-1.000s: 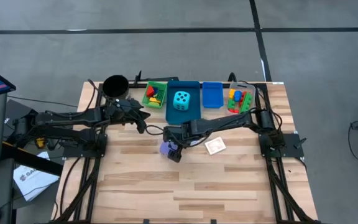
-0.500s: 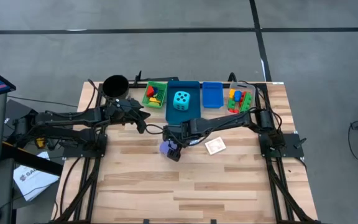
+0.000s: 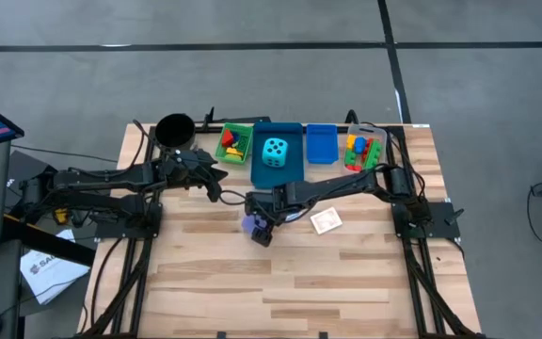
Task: Pick & Place Toys
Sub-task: Put the purple die into the blue bin
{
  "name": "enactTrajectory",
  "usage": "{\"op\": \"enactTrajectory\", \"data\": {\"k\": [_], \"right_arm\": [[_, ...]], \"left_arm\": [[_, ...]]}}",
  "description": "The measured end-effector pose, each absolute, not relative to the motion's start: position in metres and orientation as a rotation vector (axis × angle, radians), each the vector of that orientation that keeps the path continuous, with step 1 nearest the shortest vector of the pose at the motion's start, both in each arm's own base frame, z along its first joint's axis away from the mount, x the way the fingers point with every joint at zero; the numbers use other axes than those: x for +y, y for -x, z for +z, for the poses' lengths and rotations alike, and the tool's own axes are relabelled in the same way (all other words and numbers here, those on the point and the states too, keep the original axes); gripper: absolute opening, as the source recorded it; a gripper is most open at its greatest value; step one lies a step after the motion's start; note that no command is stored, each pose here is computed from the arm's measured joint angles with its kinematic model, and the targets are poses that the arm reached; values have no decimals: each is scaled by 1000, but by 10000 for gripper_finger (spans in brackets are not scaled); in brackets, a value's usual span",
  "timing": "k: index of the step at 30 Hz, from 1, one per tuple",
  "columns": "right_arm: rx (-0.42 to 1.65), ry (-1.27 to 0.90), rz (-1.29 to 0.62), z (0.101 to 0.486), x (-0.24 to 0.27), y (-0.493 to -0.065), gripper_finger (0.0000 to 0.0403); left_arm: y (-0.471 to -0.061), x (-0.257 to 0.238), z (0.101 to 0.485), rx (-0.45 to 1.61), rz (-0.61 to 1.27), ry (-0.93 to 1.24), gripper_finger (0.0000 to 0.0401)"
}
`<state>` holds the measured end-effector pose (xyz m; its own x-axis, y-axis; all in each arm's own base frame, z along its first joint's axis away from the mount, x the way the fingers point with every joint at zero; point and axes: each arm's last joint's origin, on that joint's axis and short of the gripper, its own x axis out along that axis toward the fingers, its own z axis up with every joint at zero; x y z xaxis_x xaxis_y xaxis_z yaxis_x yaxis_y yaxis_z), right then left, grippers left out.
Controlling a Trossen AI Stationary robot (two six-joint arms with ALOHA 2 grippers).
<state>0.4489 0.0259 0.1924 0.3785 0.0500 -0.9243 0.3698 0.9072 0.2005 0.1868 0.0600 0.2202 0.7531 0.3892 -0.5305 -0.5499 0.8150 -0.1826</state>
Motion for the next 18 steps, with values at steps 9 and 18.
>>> {"op": "enactTrajectory", "data": {"k": [9, 18], "right_arm": [[1173, -421, -222, 192, 26, -449, 335], [1180, -430, -198, 194, 26, -448, 328]], "left_arm": [[-187, 60, 220, 498, 524, 341, 0], [-187, 60, 220, 498, 525, 341, 0]]}}
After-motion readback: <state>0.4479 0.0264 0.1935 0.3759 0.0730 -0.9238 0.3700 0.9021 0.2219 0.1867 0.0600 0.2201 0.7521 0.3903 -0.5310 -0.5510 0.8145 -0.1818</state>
